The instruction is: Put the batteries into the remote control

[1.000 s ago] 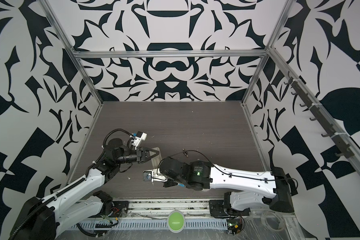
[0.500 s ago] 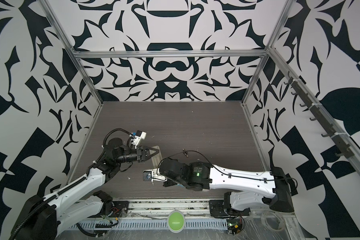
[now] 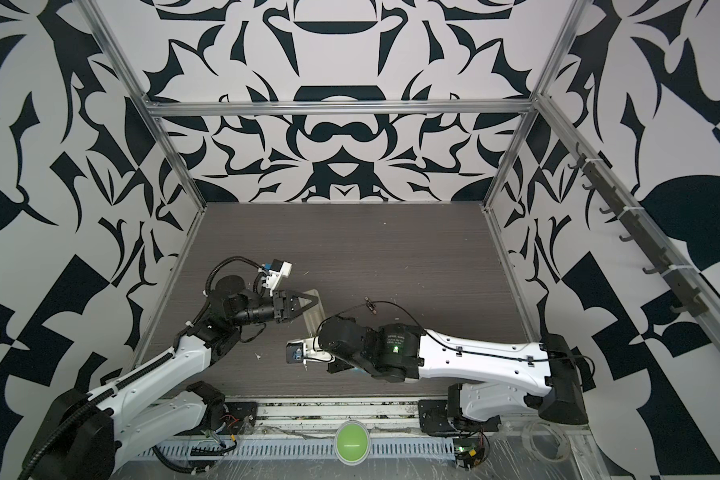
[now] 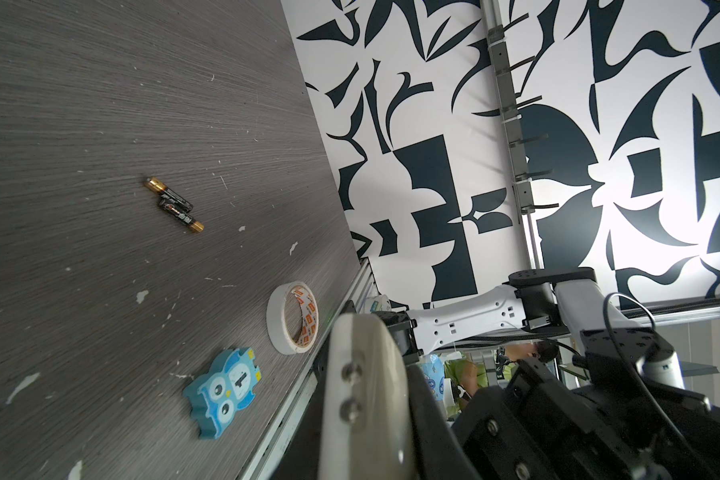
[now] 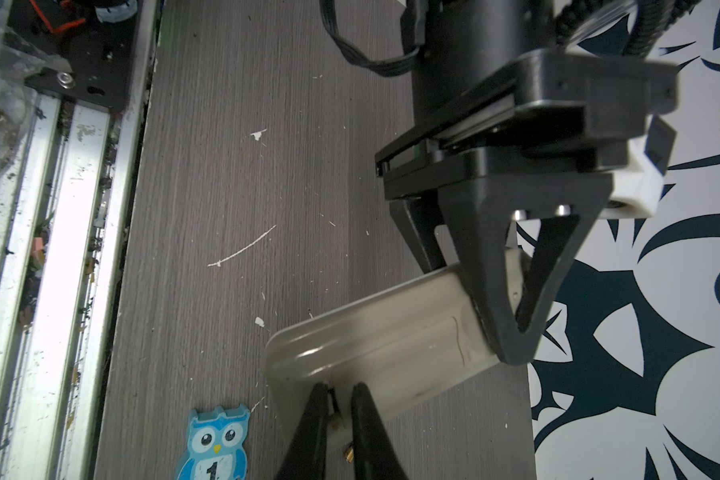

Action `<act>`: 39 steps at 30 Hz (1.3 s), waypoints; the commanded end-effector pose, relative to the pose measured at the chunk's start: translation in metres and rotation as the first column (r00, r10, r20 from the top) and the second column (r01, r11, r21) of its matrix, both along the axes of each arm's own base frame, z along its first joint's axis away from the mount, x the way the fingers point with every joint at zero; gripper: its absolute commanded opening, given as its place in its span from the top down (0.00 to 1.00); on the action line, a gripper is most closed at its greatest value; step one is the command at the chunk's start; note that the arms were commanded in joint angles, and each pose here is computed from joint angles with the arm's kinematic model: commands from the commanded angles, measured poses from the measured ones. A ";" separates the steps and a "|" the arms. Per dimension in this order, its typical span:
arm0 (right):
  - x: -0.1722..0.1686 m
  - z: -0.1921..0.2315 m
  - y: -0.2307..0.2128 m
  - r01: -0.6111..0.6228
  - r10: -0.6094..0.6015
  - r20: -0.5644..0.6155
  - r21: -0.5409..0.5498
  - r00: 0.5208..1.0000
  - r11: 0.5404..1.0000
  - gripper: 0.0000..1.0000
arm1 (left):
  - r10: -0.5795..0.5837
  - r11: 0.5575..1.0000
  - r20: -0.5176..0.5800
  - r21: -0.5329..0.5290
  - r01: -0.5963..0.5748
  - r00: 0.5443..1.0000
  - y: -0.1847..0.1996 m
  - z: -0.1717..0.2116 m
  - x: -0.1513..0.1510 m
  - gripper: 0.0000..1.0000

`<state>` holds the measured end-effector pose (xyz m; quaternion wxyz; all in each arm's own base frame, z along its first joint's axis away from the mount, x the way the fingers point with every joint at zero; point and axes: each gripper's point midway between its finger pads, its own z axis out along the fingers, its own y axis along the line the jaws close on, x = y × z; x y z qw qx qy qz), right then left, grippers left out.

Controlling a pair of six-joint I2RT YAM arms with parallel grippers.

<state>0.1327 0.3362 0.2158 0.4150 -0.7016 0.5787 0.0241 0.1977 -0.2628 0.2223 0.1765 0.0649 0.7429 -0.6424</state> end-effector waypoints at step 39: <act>0.016 0.059 0.008 0.030 -0.048 0.105 0.169 0.993 0.985 0.89 | -0.095 0.995 -0.031 -0.012 0.094 0.995 -0.005 -0.002 -0.014 1.00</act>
